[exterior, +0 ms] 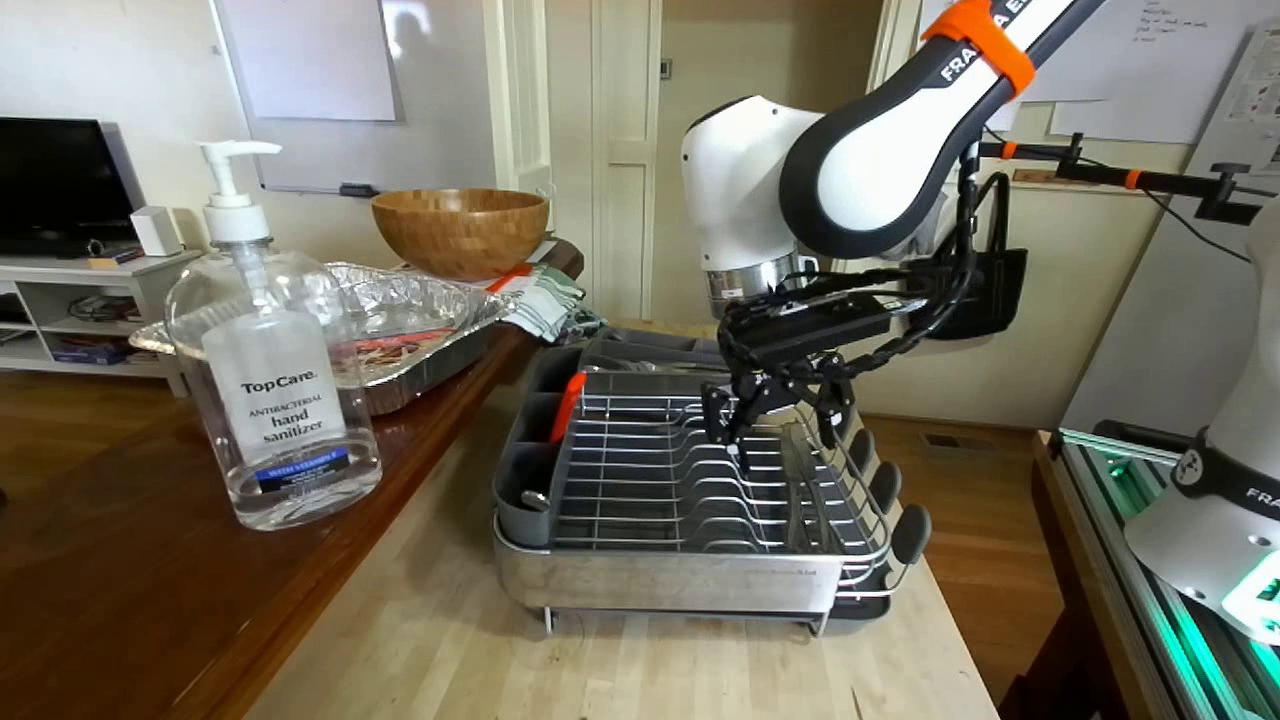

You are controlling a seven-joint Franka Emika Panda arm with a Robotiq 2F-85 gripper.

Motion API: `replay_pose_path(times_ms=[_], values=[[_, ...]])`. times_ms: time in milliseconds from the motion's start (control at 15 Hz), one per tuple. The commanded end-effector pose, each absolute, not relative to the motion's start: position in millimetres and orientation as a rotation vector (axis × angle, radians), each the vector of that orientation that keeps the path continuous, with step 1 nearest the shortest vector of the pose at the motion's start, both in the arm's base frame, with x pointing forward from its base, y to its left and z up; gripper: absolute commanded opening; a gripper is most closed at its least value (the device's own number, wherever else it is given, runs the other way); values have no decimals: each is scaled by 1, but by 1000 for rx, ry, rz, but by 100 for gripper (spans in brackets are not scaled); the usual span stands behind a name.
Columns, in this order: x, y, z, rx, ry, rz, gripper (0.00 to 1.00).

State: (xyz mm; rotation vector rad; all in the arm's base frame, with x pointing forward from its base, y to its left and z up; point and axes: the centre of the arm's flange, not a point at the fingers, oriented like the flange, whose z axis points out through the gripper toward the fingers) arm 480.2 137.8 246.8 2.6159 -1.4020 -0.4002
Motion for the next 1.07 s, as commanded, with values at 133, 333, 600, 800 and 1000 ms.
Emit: replay_pose_path(times_ms=[133,333,600,800,1000], values=[[471,135,232,2632,-1308,-614,100],[463,128,225,2592,-1287,-684,100],[459,125,221,2501,-1356,-603,100],[470,126,226,2454,-1442,-533,100],[482,122,239,2390,-1491,-497,100]])
